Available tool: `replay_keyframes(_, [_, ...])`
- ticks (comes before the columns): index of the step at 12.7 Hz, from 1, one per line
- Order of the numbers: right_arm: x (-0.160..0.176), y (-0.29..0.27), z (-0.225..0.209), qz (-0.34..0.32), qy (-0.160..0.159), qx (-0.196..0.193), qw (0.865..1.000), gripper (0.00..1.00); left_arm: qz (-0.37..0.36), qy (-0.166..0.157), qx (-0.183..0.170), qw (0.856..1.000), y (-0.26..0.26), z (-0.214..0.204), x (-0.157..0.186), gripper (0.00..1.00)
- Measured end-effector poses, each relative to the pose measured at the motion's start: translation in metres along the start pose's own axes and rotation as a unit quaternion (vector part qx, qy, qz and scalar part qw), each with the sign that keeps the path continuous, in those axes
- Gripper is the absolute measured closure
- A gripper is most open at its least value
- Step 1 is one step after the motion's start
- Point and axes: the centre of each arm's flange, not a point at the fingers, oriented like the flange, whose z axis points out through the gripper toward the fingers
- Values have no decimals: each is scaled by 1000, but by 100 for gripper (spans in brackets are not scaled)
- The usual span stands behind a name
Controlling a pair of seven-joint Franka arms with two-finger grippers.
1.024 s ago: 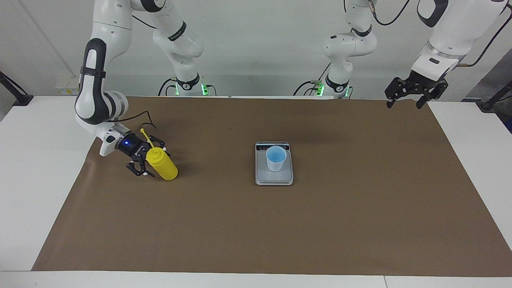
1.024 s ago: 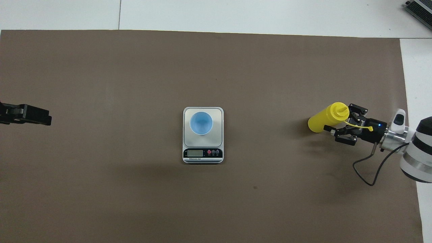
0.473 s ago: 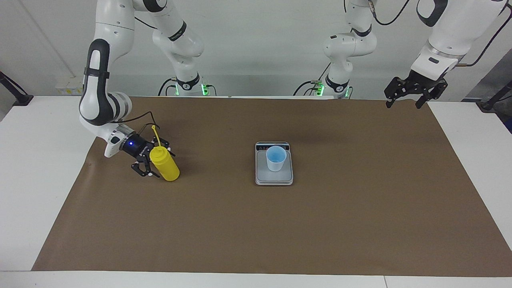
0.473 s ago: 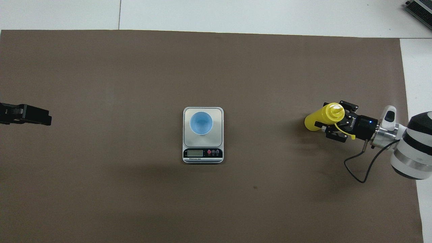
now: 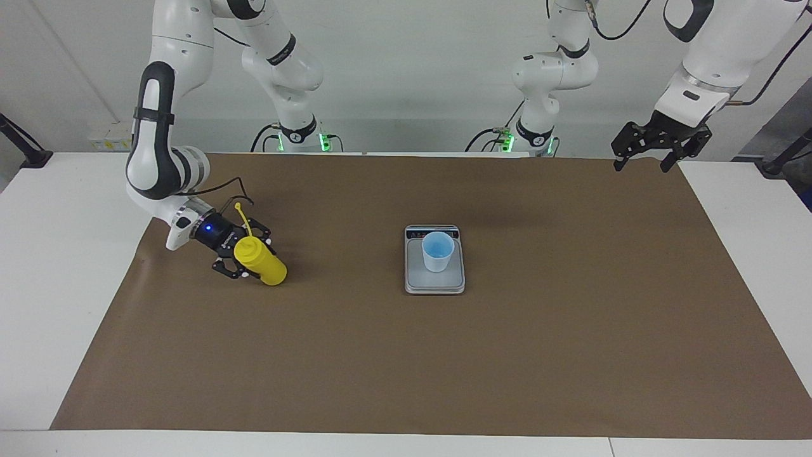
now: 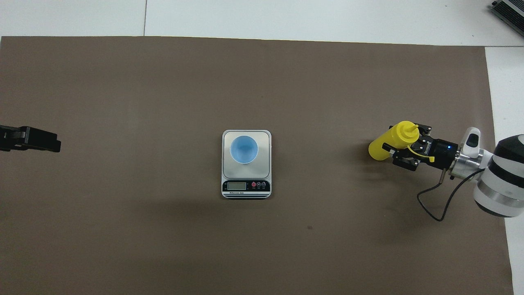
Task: Pour seasoning into cup on scale with both arms
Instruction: 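Grasp the yellow bottle with the right gripper and lift it, then carry the yellow bottle with the right gripper over the cup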
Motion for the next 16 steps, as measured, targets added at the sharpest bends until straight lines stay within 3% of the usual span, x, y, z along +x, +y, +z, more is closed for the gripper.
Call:
replay_keyframes(2, [18, 5, -2, 0, 2, -3, 1000, 35, 1, -4, -1, 1000, 0, 1, 5, 0])
replay_keyframes(4, [45, 5, 1, -11, -22, -3, 1000, 42, 0, -3, -1, 1000, -1, -2, 6, 0])
replay_keyframes(6, [79, -2, 4, -31, -59, 3, 998, 52, -1, -3, -1, 1000, -1, -3, 6, 0])
replay_keyframes(11, [171, -24, 25, -81, -166, 16, 983, 52, -1, -6, -1, 1000, -2, -2, 5, 0])
replay_keyframes(16, [217, -60, 62, -131, -260, 24, 956, 52, -1, -7, -1, 1000, -2, -2, 5, 0])
